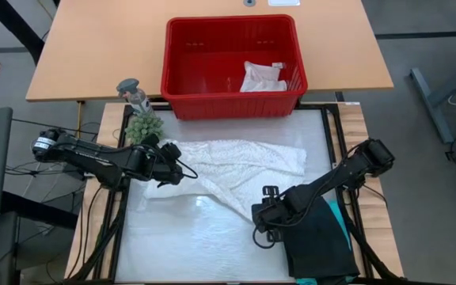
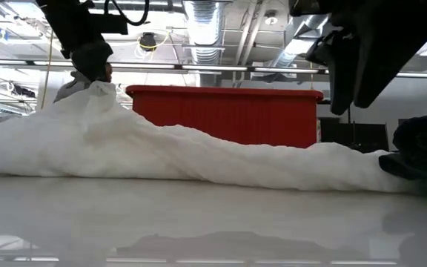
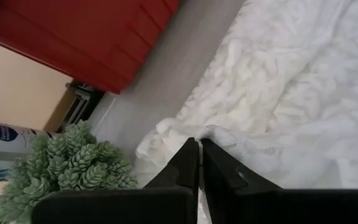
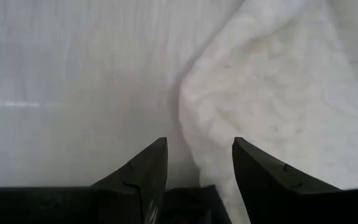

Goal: Fold Laundry from Bin
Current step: Fold the white t-shirt

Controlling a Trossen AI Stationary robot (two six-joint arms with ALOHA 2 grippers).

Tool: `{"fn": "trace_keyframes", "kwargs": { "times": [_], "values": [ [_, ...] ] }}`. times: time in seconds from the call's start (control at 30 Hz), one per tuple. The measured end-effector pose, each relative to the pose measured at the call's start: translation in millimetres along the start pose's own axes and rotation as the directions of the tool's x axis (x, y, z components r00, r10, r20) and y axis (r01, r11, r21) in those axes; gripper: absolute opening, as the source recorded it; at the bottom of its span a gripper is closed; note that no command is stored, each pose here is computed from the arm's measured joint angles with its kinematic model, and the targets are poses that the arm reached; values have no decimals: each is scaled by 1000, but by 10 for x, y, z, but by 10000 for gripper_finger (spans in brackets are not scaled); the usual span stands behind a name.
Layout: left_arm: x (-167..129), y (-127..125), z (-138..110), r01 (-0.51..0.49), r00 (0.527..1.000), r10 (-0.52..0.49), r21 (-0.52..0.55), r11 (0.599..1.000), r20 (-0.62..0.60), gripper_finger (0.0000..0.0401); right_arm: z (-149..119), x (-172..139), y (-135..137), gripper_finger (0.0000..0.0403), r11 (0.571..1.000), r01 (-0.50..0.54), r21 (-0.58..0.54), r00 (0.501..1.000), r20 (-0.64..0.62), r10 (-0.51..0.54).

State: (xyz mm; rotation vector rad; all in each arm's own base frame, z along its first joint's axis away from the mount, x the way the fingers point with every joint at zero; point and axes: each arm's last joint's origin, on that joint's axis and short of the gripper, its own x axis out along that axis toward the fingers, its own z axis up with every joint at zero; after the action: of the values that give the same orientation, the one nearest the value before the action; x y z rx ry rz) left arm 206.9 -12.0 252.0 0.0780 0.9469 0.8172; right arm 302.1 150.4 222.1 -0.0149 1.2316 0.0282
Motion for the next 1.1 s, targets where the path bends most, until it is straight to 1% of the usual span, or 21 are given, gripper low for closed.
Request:
{"fn": "trace_keyframes", "kwargs": {
  "times": [0.07, 0.23, 0.33, 0.47, 0.6, 0.77, 0.87, 0.97, 1.1],
  "values": [
    [0, 0, 0, 0, 1000, 0, 1, 1000, 0, 0, 1, 48, 15, 202, 1000, 8, 18, 1000, -6, -8],
    [-1, -4, 3, 5, 1000, -5, -3, 1000, 1, 0, -60, 251, 151, 202, 1000, 7, -9, 998, -69, -7],
    [-1, -7, 3, 14, 1000, -14, -5, 1000, -2, 0, -77, 278, 183, 202, 1000, 9, 2, 997, -79, -9],
    [-1, -9, 4, 18, 1000, -18, -8, 1000, -4, 0, -92, 310, 151, 202, 999, 36, 6, 995, -98, -35],
    [-1, -8, 4, 18, 1000, -18, -8, 1000, -3, 0, -144, 394, 72, 202, 997, 66, 46, 992, -112, -61],
    [-1, -9, 3, 20, 1000, -20, -8, 1000, -5, 0, -257, 544, 31, 202, 994, 36, 102, 991, -129, -23],
    [-1, -9, 3, 20, 1000, -20, -8, 1000, -5, 0, -307, 584, 16, 201, 991, 41, 126, 989, -143, -23],
    [-1, -9, 3, 20, 1000, -20, -8, 1000, -5, 0, -321, 594, 7, 187, 991, 46, 128, 988, -150, -27],
    [-1, -8, 3, 19, 1000, -19, -8, 1000, -5, 0, -305, 599, -28, 145, 991, 51, 123, 988, -148, -33]
  ]
}}
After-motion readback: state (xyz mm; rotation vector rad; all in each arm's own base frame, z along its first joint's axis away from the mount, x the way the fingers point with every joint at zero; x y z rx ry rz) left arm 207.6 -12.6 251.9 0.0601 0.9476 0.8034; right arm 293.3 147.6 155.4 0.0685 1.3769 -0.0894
